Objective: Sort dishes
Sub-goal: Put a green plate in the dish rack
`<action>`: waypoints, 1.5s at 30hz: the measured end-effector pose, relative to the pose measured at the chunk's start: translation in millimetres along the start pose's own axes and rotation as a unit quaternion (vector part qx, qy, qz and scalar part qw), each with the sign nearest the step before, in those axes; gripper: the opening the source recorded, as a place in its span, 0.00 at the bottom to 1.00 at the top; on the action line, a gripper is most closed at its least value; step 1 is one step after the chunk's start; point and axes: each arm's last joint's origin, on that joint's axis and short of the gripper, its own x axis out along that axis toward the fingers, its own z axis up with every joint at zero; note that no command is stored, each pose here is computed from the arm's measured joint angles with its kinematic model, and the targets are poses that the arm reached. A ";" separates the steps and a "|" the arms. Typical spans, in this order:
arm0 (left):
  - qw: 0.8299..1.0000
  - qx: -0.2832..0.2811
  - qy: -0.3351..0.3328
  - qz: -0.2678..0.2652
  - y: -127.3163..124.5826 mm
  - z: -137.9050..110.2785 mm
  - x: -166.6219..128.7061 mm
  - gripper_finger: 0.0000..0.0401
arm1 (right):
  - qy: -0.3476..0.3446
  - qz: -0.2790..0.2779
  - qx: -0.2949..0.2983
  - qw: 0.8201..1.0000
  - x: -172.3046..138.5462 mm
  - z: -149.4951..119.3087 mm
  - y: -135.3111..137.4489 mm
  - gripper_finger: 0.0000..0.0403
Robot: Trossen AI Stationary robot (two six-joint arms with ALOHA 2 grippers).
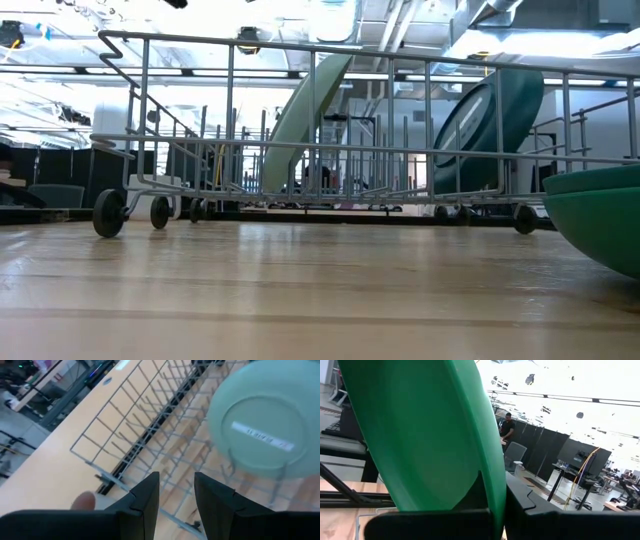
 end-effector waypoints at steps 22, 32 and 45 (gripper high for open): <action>0.998 -0.059 -0.031 0.011 38.9 5.4 -3.5 0.29 | -0.327 0.227 -0.383 0.834 -9.2 5.0 9.4 0.04; 0.996 -0.046 -0.070 0.036 45.0 7.5 -4.9 0.29 | -0.516 0.303 -0.357 0.718 3.5 42.6 -63.2 0.04; 0.991 -0.042 -0.083 0.093 52.7 13.8 7.2 0.29 | -0.529 0.494 -0.207 0.659 36.5 56.1 -116.7 0.04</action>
